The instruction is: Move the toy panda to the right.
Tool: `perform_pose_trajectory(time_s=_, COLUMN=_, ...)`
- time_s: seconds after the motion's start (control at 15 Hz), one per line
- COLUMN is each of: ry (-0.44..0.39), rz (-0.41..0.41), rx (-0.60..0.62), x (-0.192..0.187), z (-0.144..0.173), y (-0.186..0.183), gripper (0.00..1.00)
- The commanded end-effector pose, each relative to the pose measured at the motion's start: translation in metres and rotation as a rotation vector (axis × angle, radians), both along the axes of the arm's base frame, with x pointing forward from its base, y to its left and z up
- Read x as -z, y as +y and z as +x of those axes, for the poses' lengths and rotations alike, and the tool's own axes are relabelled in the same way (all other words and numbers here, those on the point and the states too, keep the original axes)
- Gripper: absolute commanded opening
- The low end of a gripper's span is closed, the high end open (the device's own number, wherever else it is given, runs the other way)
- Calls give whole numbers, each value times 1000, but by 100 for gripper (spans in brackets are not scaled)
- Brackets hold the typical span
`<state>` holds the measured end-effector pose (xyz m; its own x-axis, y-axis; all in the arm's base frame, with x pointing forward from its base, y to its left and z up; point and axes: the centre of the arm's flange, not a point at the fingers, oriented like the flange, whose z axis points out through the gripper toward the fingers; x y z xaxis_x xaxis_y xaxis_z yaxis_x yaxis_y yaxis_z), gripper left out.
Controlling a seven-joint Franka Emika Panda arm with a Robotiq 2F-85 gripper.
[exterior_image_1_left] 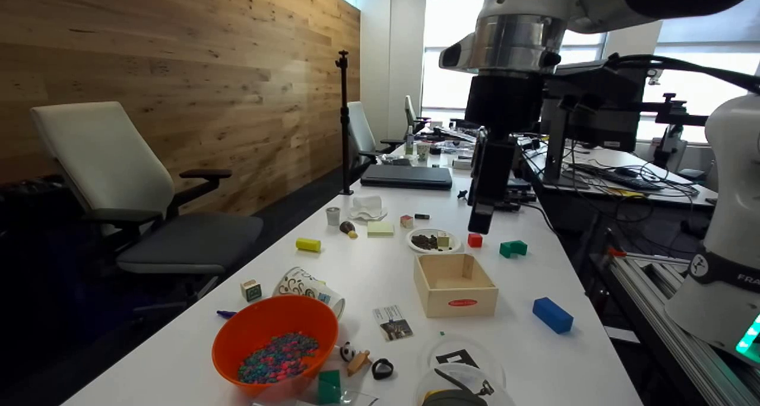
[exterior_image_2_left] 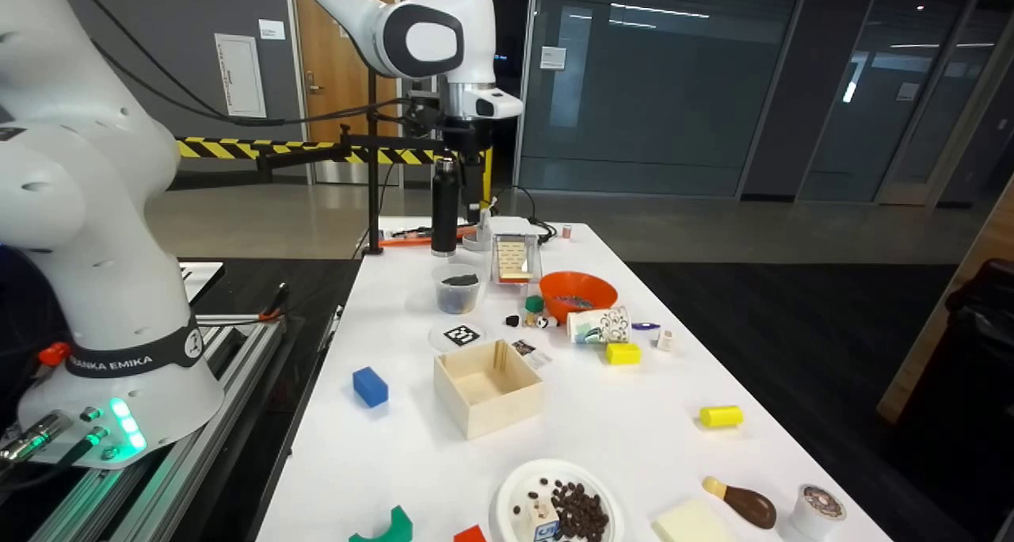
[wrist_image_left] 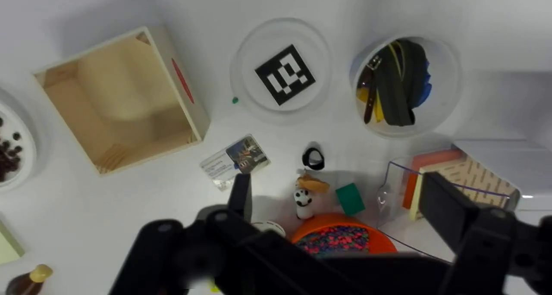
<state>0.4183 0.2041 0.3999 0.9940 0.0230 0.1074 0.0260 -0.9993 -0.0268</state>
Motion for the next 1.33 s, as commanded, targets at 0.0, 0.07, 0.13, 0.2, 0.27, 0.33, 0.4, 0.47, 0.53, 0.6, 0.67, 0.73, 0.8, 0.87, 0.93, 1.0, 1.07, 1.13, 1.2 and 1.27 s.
perform_pose_trajectory(time_s=0.0, ry=-15, rz=13, rx=12, x=12, z=53, y=40, gripper=100)
perform_pose_trajectory(time_s=0.07, ry=-19, rz=14, rx=25, x=18, z=63, y=42, gripper=100)
perform_pose_trajectory(time_s=0.13, ry=-17, rz=16, rx=37, x=21, z=71, y=44, gripper=100)
perform_pose_trajectory(time_s=0.2, ry=-15, rz=14, rx=59, x=27, z=79, y=45, gripper=100)
perform_pose_trajectory(time_s=0.27, ry=-12, rz=9, rx=71, x=32, z=86, y=46, gripper=100)
perform_pose_trajectory(time_s=0.33, ry=-2, rz=5, rx=80, x=38, z=93, y=46, gripper=100)
perform_pose_trajectory(time_s=0.4, ry=5, rz=-1, rx=89, x=45, z=98, y=46, gripper=100)
perform_pose_trajectory(time_s=0.47, ry=10, rz=-13, rx=97, x=51, z=103, y=46, gripper=100)
perform_pose_trajectory(time_s=0.53, ry=15, rz=-21, rx=98, x=59, z=108, y=47, gripper=100)
perform_pose_trajectory(time_s=0.6, ry=23, rz=-27, rx=98, x=65, z=111, y=48, gripper=100)
perform_pose_trajectory(time_s=0.67, ry=28, rz=-32, rx=98, x=71, z=115, y=48, gripper=100)
perform_pose_trajectory(time_s=0.73, ry=33, rz=-35, rx=93, x=78, z=119, y=49, gripper=100)
perform_pose_trajectory(time_s=0.8, ry=39, rz=-34, rx=87, x=84, z=123, y=50, gripper=100)
perform_pose_trajectory(time_s=0.87, ry=43, rz=-26, rx=81, x=90, z=127, y=51, gripper=100)
perform_pose_trajectory(time_s=0.93, ry=48, rz=-28, rx=78, x=95, z=132, y=51, gripper=100)
perform_pose_trajectory(time_s=1.0, ry=52, rz=-25, rx=77, x=101, z=136, y=49, gripper=100)
perform_pose_trajectory(time_s=1.07, ry=61, rz=-30, rx=78, x=104, z=138, y=46, gripper=100)
perform_pose_trajectory(time_s=1.13, ry=70, rz=-17, rx=88, x=99, z=121, y=42, gripper=100)
perform_pose_trajectory(time_s=1.2, ry=75, rz=-18, rx=92, x=103, z=124, y=41, gripper=100)
perform_pose_trajectory(time_s=1.27, ry=78, rz=-20, rx=93, x=105, z=124, y=40, gripper=100)
